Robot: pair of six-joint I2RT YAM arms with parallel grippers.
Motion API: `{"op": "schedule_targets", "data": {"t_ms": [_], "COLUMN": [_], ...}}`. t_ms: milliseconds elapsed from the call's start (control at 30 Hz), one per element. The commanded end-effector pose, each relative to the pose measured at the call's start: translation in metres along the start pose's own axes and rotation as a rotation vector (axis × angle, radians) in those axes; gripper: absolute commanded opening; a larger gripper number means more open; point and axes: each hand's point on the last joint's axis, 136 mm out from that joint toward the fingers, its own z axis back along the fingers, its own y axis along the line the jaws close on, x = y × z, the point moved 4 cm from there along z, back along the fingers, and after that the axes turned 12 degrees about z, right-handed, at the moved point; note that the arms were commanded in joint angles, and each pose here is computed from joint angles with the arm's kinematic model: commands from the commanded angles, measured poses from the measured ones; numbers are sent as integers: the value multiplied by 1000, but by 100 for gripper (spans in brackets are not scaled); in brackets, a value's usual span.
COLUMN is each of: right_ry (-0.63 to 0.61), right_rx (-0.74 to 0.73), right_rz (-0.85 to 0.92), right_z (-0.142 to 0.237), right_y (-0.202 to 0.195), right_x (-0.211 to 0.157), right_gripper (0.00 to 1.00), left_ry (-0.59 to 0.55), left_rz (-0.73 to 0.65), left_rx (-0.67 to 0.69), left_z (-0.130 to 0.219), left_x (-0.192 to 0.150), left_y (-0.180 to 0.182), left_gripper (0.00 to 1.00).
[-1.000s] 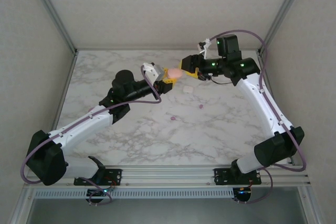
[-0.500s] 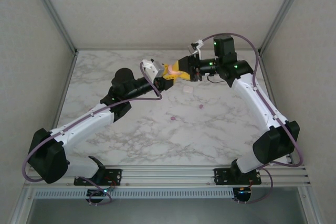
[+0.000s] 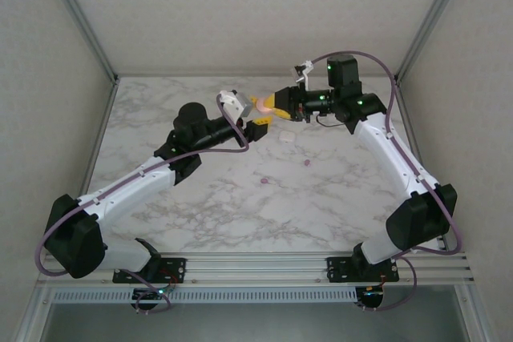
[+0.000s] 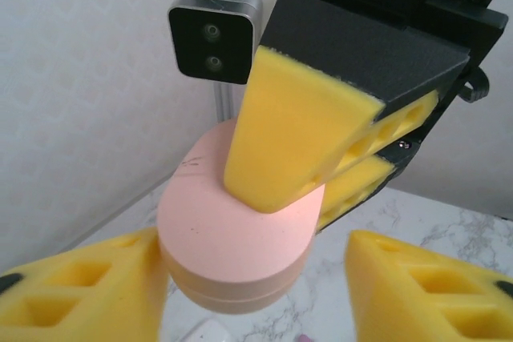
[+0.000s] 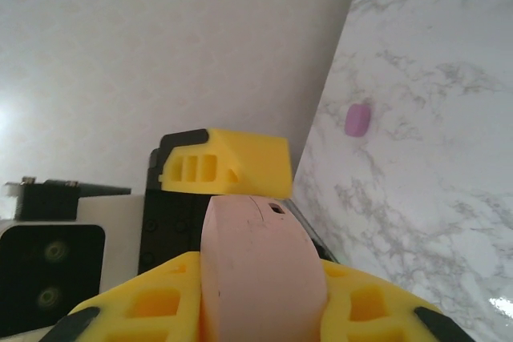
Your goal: Insert the wireless bluetooth earbuds into the charging case
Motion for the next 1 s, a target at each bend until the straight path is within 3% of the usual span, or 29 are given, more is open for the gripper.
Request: {"op": "schedule_targets", "data": {"t_ms": [0,100,233,400,533,633,833,967], "right_ry": [-93,-167,-198,-79,16,78,196,215], "right_rx": [-49,-155,-367,-461,-494,-484,-512,-551], "right_rz": [58,66,-9,-127,-191,-210,-226,-213], "right_z": [9,13,5,-32,-60,-81,-116,-128], "right_y": [6,-13,-75,-157,-209,-231,-260,-274], "right_x": [9,15,13,0,-9,-13,-21,-22], "right_gripper": [15,17,18,18,18,19,23,24], "left_ry": [8,21,-13,-2,38,24,-83,-6], "left_rz": [-1,14,74,151,236,313,528,551], "left_rx": [34,119,305,586,693,775,1042,1166], "left_z": [1,9,33,71,93,108,150,170], "left_x": [3,-3,-10,-16,-23,-28,-26,-38], "left_y": [2,12,32,63,80,92,120,130], "left_gripper": [67,69,73,80,86,100,100,100]}}
